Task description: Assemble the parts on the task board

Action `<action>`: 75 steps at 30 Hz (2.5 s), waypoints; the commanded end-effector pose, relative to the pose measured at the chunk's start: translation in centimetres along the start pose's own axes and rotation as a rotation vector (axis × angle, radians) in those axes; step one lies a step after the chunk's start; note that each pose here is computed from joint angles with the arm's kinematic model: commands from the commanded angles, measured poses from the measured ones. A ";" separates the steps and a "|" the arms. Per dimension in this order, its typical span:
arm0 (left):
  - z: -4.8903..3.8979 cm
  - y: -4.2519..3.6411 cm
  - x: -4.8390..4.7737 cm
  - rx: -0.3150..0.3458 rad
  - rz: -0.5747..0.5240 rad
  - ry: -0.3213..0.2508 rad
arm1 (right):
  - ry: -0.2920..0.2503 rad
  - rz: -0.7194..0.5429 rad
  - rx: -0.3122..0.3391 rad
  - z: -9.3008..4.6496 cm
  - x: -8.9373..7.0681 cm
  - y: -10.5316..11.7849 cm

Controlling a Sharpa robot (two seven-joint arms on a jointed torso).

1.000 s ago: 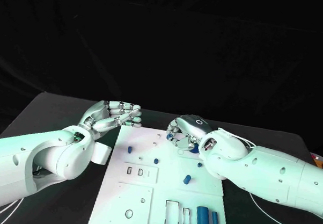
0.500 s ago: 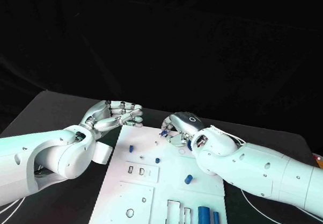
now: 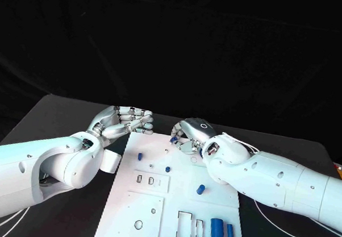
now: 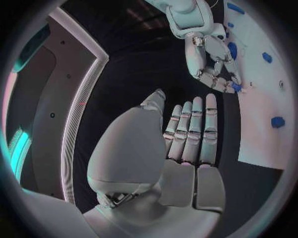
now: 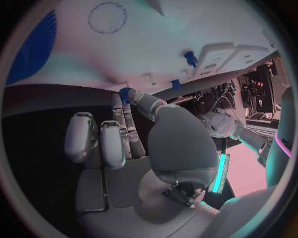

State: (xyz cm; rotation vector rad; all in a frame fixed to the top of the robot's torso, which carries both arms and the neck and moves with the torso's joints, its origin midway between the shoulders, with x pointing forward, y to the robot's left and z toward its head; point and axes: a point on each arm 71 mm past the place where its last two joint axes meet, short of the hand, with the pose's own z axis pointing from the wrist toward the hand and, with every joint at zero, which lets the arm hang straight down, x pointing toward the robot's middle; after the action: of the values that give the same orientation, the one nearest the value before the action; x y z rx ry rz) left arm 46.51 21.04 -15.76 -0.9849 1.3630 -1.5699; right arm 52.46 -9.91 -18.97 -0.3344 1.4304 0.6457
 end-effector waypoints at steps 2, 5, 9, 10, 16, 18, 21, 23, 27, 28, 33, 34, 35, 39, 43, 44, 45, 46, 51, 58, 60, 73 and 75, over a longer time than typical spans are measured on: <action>0.08 -0.14 0.24 0.007 -0.011 0.018 | 0.025 0.003 -0.016 -0.1 0.7 0.3; 0.08 -0.13 0.25 0.006 -0.011 0.019 | 0.026 0.005 -0.018 -0.1 0.7 0.4; 0.08 -0.13 0.25 0.006 -0.011 0.019 | 0.032 0.008 -0.024 0.0 0.8 0.6; 0.08 -0.13 0.24 0.005 -0.011 0.019 | 0.034 0.009 -0.025 0.0 0.8 0.7; 0.07 -0.11 0.13 0.004 -0.009 0.015 | 0.036 0.012 -0.030 -0.2 0.8 0.7; 0.06 -0.12 0.09 0.003 -0.009 0.014 | 0.035 0.012 -0.031 -0.2 0.8 0.7; 0.05 -0.11 0.05 0.003 -0.008 0.013 | 0.031 0.014 -0.033 -0.3 0.7 0.8; 0.05 -0.11 0.03 0.002 -0.008 0.013 | 0.031 0.015 -0.034 -0.3 0.7 0.8; 0.06 -0.10 0.02 0.002 -0.008 0.012 | 0.033 0.015 -0.031 -0.3 0.8 0.8; 0.05 -0.10 0.01 0.002 -0.008 0.012 | 0.034 0.014 -0.028 -0.2 0.8 0.8; 0.05 -0.11 0.00 0.001 -0.008 0.012 | 0.041 0.012 -0.009 0.0 0.9 0.5; 0.05 -0.11 0.01 0.001 -0.009 0.012 | 0.042 0.012 -0.006 0.0 0.9 0.5; 0.05 -0.11 0.01 0.001 -0.009 0.012 | 0.043 0.011 -0.003 0.0 0.9 0.4; 0.06 -0.10 -0.02 0.000 -0.009 0.011 | 0.043 0.011 0.002 0.0 0.9 0.3; 0.06 -0.08 -0.08 -0.001 -0.009 0.010 | 0.032 0.017 0.002 -0.6 0.6 0.1; 0.05 -0.08 -0.11 -0.001 -0.009 0.009 | 0.030 0.020 0.003 -0.8 0.5 0.0; 0.04 -0.08 -0.14 -0.002 -0.009 0.008 | 0.027 0.024 0.005 -1.1 0.4 -0.1; 0.03 -0.08 -0.18 -0.002 -0.008 0.007 | 0.022 0.028 0.009 -1.4 0.2 -0.4; 0.00 -0.08 -0.28 -0.004 -0.010 0.005 | -0.003 0.070 0.047 -3.5 -1.6 -1.9; -0.01 -0.04 -0.42 -0.007 -0.013 0.003 | 0.020 0.192 0.174 -6.9 -4.3 -5.3; -0.01 -0.03 -0.46 -0.007 -0.013 0.003 | 0.043 0.216 0.207 -7.7 -4.6 -6.2; 0.09 0.06 -0.56 -0.009 -0.014 0.001 | 0.176 0.257 0.309 -9.8 -4.4 -8.8; 0.10 0.07 -0.56 -0.010 -0.014 0.001 | 0.183 0.257 0.312 -9.7 -4.1 -8.8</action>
State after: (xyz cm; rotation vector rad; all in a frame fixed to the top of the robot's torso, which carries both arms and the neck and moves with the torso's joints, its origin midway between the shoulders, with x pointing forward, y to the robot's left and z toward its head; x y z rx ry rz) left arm 46.84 21.76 -15.96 -1.0044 1.3644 -1.5501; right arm 49.84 -23.42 -17.00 0.0279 1.6663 0.6039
